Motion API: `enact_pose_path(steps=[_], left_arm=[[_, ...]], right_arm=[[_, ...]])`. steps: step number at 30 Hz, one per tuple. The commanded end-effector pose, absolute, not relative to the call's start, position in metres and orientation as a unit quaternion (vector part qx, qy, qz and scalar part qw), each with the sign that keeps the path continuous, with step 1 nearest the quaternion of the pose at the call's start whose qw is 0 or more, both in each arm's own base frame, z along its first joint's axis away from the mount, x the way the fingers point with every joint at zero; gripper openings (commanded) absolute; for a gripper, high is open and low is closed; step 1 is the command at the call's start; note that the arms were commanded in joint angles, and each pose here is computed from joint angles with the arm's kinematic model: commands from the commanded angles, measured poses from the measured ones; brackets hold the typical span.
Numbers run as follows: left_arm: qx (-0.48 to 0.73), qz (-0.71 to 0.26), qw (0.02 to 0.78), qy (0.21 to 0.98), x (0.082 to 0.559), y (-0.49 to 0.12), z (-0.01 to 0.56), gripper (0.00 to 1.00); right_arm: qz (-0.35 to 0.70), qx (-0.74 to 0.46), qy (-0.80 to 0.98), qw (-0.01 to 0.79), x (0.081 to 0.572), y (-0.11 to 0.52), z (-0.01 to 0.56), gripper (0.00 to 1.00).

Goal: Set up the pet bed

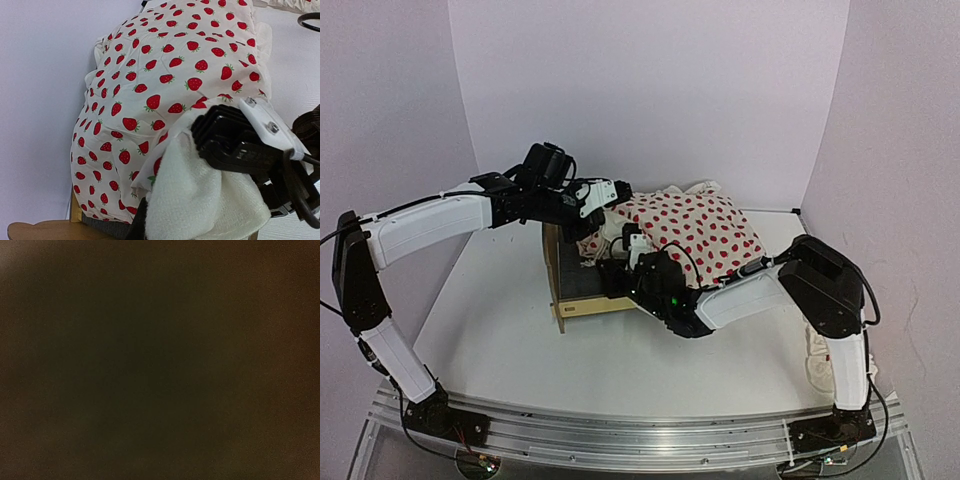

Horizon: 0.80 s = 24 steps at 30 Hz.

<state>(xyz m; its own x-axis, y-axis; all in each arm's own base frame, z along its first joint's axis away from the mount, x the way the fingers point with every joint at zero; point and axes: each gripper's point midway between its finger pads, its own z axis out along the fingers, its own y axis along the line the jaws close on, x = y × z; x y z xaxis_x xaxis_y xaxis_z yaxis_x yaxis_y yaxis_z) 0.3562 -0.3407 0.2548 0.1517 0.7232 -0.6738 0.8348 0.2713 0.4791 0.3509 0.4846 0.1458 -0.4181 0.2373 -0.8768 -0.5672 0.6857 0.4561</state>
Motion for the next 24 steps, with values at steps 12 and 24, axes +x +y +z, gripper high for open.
enact_pose_path(steps=[12,24], left_arm=[[0.602,-0.075,0.488,0.628,0.351,-0.343,0.281,0.00],[0.599,-0.079,0.484,0.633,0.347,-0.340,0.279,0.00]], right_arm=[[0.346,-0.033,0.727,0.592,0.411,0.475,0.169,0.21],[0.358,-0.067,0.726,0.584,0.400,0.477,0.181,0.00]])
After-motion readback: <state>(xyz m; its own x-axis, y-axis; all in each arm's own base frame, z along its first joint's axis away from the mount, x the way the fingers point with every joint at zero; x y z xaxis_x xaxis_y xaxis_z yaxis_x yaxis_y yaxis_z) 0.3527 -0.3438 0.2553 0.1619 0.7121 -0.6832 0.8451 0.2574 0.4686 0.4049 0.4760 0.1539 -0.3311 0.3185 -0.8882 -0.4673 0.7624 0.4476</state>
